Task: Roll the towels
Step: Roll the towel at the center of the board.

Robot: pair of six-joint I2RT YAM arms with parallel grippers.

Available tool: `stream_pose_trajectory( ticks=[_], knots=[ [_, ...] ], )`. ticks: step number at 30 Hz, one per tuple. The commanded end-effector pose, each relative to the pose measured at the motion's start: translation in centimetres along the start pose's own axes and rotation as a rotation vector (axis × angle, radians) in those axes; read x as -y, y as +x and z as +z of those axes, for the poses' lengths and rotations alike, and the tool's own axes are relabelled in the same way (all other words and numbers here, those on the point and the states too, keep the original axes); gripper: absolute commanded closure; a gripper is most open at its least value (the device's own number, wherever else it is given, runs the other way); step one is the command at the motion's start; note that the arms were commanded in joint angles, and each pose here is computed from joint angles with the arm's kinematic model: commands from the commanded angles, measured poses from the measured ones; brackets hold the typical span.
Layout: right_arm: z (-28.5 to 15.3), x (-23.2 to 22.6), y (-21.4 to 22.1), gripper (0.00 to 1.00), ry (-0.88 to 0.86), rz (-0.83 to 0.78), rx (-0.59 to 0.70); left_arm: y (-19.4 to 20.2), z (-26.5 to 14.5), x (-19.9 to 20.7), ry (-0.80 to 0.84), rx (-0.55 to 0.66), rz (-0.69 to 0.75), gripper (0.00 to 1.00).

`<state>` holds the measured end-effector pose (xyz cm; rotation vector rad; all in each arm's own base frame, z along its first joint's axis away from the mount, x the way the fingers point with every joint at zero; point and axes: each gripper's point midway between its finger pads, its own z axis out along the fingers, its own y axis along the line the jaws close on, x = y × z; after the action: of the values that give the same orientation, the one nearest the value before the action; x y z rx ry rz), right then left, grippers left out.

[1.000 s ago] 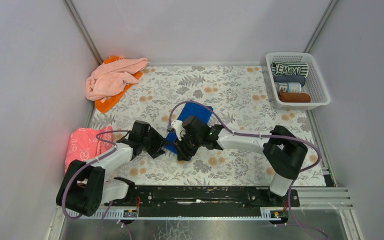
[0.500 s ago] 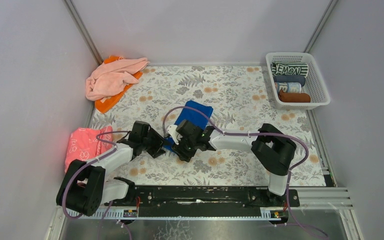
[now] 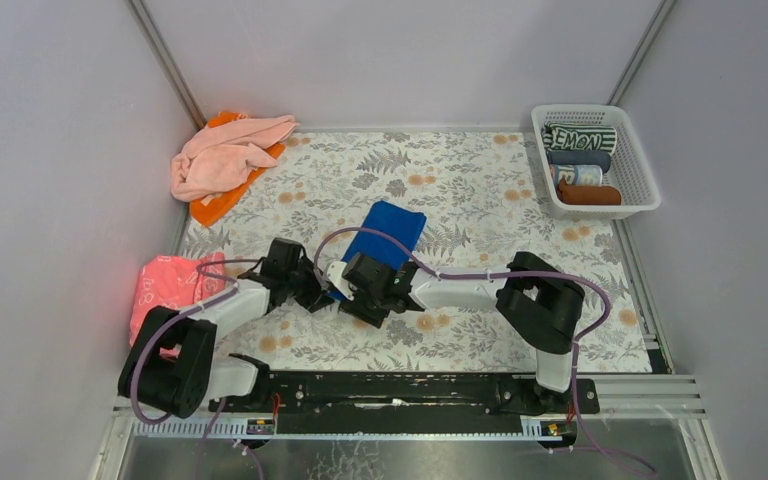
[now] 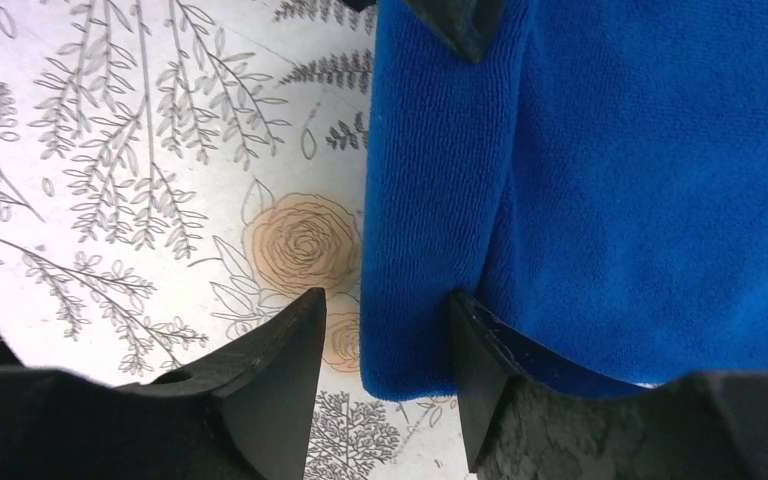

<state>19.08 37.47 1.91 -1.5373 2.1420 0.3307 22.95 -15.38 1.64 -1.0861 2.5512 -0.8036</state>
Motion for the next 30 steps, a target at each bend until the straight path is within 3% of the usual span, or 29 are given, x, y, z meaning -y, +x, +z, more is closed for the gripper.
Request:
stream_pose_trajectory(
  ticks=[1,11,19,25,30],
  knots=[
    [-0.5,1.4,2.0,0.45,0.075,-0.032,-0.081,0.5,0.8,-6.3,-0.269,-0.019,0.016,0.59],
    [0.9,1.4,3.4,0.49,0.082,-0.049,-0.100,-0.8,0.3,-6.9,-0.441,-0.024,0.062,0.60],
    [1.3,-0.6,3.0,0.74,-0.042,-0.065,-0.099,-0.6,0.6,-7.1,-0.486,-0.077,0.091,0.58],
    [-0.5,-4.8,0.0,0.96,-0.343,0.039,0.010,-1.4,-1.3,-5.0,-0.409,-0.009,0.116,0.38],
    [-2.0,-5.2,-2.5,1.00,-0.556,0.227,0.127,-2.0,-3.5,-2.9,-0.316,0.062,0.118,0.22]
  ],
)
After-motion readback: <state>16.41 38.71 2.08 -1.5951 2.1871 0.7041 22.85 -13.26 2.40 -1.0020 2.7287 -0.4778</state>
